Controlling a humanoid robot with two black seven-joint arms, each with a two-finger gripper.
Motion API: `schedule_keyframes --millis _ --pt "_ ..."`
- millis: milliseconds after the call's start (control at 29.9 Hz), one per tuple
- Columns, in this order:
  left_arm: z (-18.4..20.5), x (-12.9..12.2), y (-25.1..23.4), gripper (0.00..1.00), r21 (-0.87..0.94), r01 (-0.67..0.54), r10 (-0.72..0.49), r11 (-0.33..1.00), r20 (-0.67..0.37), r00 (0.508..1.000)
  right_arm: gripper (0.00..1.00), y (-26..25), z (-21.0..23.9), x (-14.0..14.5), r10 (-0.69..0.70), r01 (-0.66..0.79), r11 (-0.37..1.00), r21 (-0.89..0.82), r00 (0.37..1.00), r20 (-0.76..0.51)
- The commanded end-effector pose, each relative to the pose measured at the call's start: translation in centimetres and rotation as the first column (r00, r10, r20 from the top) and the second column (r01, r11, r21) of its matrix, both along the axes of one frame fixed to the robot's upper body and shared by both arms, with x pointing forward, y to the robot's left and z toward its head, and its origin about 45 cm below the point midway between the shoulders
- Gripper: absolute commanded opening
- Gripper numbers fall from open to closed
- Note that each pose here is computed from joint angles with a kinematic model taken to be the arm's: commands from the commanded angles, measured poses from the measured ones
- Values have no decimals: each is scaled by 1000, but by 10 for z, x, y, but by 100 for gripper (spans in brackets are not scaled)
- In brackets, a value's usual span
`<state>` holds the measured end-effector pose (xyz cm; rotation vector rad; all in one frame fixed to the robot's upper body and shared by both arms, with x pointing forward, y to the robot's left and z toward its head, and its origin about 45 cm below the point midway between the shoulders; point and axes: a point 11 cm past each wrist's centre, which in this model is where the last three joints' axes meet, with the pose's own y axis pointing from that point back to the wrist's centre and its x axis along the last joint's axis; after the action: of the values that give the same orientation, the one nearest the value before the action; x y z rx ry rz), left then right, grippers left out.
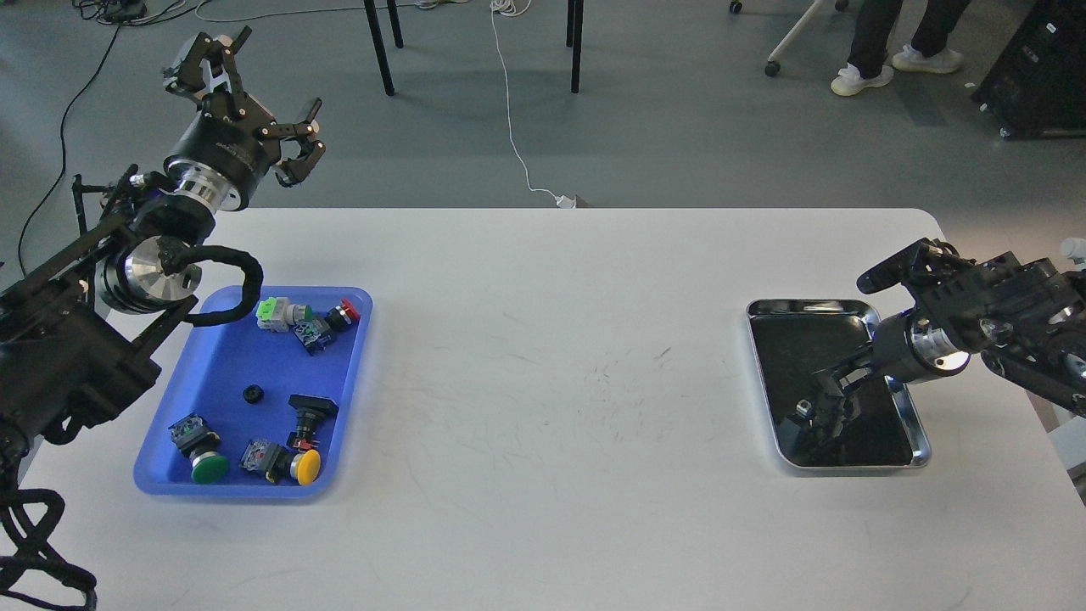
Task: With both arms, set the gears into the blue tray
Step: 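Lower the right gripper and grasp another black gear in the metal tray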
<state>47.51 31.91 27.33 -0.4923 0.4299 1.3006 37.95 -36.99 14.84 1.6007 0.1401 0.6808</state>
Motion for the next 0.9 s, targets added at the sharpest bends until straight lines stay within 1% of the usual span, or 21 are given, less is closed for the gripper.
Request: schedule_keyframes --millis 0,33,134,735,869 --pt "2 0 2 98 1 -5 5 1000 2 1000 38 0 -3 -2 0 0 1000 1 1000 -8" --pt "3 1 3 98 -3 -8 8 1000 6 1000 36 -2 -3 -3 -3 3 1000 0 1000 -8" --pt "5 1 6 98 -10 -16 17 1000 11 1000 34 -2 -3 -3 -3 3 1000 3 1000 -8" --pt "5 2 4 98 -12 -19 19 1000 10 1000 34 -4 -2 0 -11 11 1000 -3 1000 0" --pt "6 2 5 98 -11 -19 19 1000 11 1000 31 -5 -2 -1 -12 12 1000 -2 1000 -1"
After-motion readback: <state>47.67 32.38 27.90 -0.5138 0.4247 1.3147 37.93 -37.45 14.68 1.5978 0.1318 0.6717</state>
